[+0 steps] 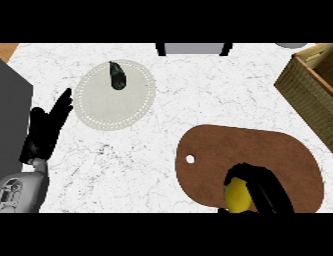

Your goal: Pick the lemon from the cutting board and place it in the basket

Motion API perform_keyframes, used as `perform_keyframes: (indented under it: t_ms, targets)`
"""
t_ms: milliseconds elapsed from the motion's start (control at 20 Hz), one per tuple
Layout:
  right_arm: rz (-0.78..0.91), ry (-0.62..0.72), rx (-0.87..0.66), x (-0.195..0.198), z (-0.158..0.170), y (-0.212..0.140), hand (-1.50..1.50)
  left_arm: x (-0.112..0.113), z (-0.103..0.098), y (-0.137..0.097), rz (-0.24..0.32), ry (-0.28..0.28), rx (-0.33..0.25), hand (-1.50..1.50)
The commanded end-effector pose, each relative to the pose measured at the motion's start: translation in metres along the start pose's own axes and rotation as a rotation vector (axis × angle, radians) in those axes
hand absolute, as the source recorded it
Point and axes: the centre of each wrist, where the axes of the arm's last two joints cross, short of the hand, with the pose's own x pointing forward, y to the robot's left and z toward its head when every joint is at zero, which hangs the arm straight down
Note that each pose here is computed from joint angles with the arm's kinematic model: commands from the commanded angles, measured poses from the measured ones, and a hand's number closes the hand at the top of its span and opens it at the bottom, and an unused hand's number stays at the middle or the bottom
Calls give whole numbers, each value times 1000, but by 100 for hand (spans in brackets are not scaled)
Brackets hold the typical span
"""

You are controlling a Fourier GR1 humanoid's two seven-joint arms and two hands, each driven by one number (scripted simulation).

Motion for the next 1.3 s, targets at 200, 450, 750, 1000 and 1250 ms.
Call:
perform_keyframes:
  t_ms: [200, 450, 750, 1000, 1250]
  targets:
    - [536, 46, 256, -7, -46, -73, 150, 17, -4, -11, -8, -18, -25, 0]
    - [591, -71, 234, 28, -79, -105, 150, 12, 5, 0, -7, 9, -17, 0]
    - [204, -138, 157, 75, -62, -142, 150, 5, -2, -7, -8, 4, 11, 0]
    - [-87, -202, 9, 91, -45, -173, 150, 12, 0, 8, 15, 4, 13, 0]
    - [-197, -188, -148, 120, -35, -223, 150, -3, 5, -7, 7, 3, 23, 0]
